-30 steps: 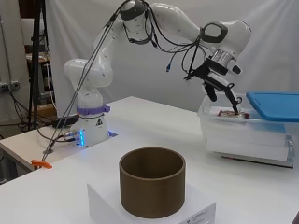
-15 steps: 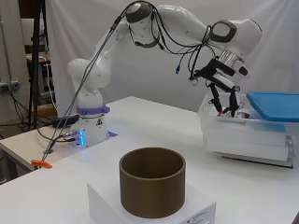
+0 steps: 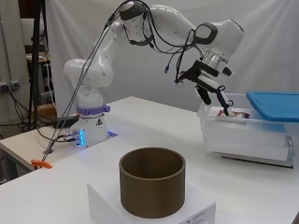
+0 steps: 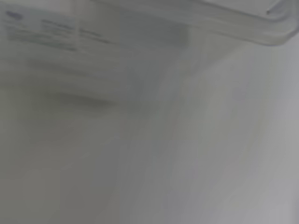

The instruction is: Teleoperate dual arm-hand system to remove items from a box

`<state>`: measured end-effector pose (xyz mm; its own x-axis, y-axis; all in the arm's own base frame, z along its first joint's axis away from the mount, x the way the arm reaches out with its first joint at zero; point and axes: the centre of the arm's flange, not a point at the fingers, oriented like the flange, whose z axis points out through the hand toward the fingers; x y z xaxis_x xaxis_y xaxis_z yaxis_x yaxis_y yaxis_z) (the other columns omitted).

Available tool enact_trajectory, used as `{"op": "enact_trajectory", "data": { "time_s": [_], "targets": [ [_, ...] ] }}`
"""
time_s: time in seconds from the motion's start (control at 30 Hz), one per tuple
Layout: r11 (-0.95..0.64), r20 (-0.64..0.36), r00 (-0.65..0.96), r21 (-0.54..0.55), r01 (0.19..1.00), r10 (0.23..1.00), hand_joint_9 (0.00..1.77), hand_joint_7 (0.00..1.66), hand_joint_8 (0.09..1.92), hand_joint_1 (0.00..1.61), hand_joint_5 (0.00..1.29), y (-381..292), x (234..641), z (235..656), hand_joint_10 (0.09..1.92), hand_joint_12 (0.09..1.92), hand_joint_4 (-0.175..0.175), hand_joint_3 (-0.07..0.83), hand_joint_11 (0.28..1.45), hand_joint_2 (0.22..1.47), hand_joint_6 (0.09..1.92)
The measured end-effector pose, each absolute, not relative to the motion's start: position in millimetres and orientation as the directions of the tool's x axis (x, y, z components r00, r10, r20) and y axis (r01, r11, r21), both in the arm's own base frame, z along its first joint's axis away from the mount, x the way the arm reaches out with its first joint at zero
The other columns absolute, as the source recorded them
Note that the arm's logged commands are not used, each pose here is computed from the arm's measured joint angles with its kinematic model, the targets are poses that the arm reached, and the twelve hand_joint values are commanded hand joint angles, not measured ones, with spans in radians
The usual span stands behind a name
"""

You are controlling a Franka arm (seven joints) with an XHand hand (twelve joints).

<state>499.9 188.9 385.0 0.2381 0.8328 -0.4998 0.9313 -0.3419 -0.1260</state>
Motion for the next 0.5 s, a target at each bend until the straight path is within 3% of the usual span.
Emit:
{"op": "enact_trajectory", "data": {
  "time_s": [0.1,0.2,0.5],
  "targets": [
    [-0.314,-0.529,0.232,-0.071,0.947,0.817,0.47,0.44,0.09,0.27,0.4,186.9,508.8,389.1,0.09,0.09,0.003,-0.01,0.48,0.94,0.09],
    [-0.258,-0.522,0.208,-0.023,0.966,0.827,0.39,0.34,0.09,0.27,0.3,205.0,514.3,399.1,0.09,0.09,-0.012,-0.007,0.46,0.94,0.09],
    [-0.183,-0.44,0.151,-0.031,0.983,0.885,0.37,0.32,0.09,0.3,0.25,221.3,527.4,399.4,0.09,0.09,-0.051,-0.004,0.41,0.93,0.09]
  ]
}}
